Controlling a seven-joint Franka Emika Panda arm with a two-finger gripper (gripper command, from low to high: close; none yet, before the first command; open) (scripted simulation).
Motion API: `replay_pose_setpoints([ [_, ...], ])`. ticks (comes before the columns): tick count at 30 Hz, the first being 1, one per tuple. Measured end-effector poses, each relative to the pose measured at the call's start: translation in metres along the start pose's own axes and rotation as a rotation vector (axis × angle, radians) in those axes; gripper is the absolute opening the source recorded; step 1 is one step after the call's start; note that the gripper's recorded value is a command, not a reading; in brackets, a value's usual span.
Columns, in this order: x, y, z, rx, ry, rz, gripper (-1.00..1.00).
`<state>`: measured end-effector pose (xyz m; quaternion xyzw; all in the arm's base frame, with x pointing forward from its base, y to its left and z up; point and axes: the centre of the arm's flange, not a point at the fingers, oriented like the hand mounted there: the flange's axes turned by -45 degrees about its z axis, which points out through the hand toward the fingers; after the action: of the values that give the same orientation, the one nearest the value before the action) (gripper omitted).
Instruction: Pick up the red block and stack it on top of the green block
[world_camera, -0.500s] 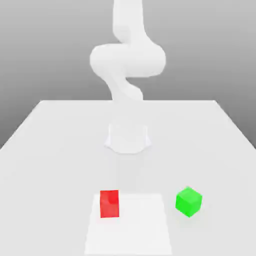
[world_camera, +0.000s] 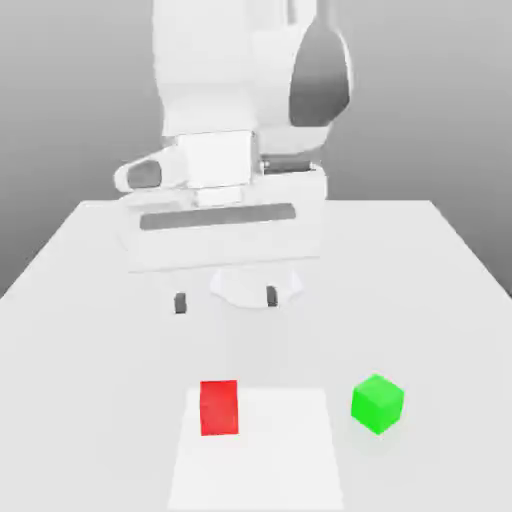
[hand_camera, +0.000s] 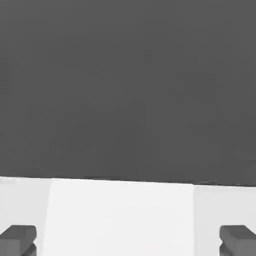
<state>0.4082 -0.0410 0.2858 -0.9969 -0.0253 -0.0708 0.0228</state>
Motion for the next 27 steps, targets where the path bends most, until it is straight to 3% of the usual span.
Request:
replay_pose_setpoints([
  [4, -0.046, 0.010, 0.066, -0.038, -0.127, -0.015, 0.00],
  [14, -0.060, 0.012, 0.129, -0.042, -0.141, -0.020, 0.00],
  [15, -0.061, 0.012, 0.133, -0.042, -0.142, -0.019, -1.00],
  [27, -0.053, 0.012, 0.105, -0.044, -0.136, -0.023, -1.00],
])
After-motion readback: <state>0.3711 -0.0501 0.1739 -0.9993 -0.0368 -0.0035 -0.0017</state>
